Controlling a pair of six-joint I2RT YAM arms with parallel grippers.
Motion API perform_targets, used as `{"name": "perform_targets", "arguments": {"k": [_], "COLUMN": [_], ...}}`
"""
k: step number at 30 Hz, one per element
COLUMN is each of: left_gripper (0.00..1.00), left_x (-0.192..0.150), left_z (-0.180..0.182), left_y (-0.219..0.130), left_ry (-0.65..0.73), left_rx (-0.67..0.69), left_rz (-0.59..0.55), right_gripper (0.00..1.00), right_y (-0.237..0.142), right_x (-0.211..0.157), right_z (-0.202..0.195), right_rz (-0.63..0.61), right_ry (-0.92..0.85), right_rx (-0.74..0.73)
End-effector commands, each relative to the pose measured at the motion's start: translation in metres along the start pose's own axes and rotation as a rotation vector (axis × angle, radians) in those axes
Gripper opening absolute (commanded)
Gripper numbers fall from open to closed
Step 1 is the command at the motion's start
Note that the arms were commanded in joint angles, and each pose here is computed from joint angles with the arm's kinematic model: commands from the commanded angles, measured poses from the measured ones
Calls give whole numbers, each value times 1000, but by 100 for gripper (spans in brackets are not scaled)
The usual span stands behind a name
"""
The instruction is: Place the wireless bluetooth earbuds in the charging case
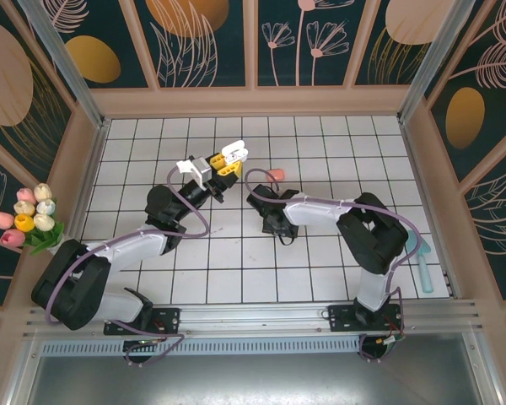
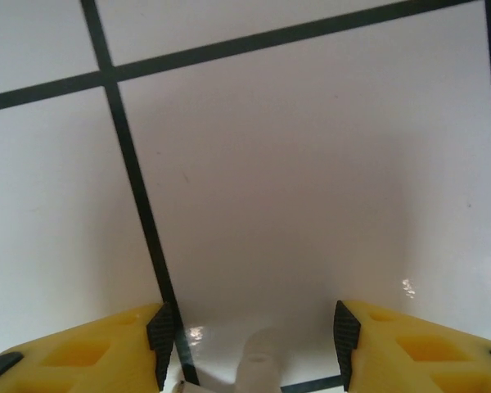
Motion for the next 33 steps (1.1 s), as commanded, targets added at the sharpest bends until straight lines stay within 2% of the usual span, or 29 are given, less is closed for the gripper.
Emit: {"name": "perform_targets", "arguments": {"k": [1,10,25,33], "left_gripper": [0,0,0,0], "left_x": [9,9,9,9], "left_z": [-1,-1,-1,-1], "left_y": [-2,0,2,2], "left_ry": [21,18,14,0], "left_rx": [9,4,0,1], "left_rz": [-31,-36,-39,-44], "right_gripper": [57,56,55,61], "right_y": [3,0,-24,-62], "right_x": [-1,-15,-42,-25], "right_z": [-8,-16,-59,-40], "right_rz": [-4,23,44,-26], "right_ry": [-28,-85,-97,-8], "right_rx": [-67,-84,-82,167]}}
Point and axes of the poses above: each hand's point on the last joint's axis, 136 mm out from that joint toward the fingers, its own y axis out along the fingers, its own z axis along the line the jaws close on, x = y × z, the point moved 7 cm from there along -y, back along the fingers, and after that the axes turned 10 degrees about y, right-handed, at the moved point
